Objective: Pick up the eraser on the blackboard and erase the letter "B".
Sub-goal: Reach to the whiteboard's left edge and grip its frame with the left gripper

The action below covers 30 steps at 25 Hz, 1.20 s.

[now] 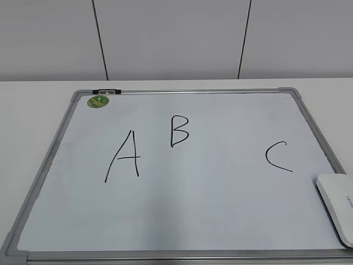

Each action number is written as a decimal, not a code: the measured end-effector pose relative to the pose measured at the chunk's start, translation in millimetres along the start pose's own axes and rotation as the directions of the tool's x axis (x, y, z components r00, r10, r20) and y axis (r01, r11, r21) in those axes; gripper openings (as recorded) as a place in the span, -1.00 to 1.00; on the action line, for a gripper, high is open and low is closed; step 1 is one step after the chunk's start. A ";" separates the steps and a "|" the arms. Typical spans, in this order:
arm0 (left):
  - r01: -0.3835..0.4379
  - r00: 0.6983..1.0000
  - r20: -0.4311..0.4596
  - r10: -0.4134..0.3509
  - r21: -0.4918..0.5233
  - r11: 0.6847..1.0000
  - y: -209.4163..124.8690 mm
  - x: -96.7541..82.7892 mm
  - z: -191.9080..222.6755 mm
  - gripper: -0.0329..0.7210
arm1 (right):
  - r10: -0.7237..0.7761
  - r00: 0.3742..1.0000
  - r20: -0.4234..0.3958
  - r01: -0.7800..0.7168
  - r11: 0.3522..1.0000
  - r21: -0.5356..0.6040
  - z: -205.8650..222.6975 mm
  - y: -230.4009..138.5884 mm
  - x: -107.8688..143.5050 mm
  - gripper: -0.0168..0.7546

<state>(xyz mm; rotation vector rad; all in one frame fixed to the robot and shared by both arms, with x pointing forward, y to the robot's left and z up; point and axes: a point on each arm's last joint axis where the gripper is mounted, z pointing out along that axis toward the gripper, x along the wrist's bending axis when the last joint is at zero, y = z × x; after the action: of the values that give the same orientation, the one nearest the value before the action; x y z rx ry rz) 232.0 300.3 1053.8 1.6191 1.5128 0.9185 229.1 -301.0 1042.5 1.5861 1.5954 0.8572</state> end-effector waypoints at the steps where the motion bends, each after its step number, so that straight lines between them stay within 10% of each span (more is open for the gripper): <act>1: 0.000 1.000 0.000 0.000 0.000 1.000 0.0 0.0 0.0 0.84 | 0.000 1.000 0.000 0.000 1.000 0.000 0.0 0.0 0.0 0.56; 30: 0.031 0.999 0.037 -0.035 0.107 0.994 41.8 -1.4 38.6 0.62 | 0.000 1.000 0.000 0.000 1.000 0.000 0.0 0.0 0.0 0.56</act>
<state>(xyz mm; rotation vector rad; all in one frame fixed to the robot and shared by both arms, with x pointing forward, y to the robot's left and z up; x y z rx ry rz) 285.8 295.6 1071.8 1.6728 1.5808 0.7959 229.1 -301.0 1042.5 1.5861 1.5954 0.8572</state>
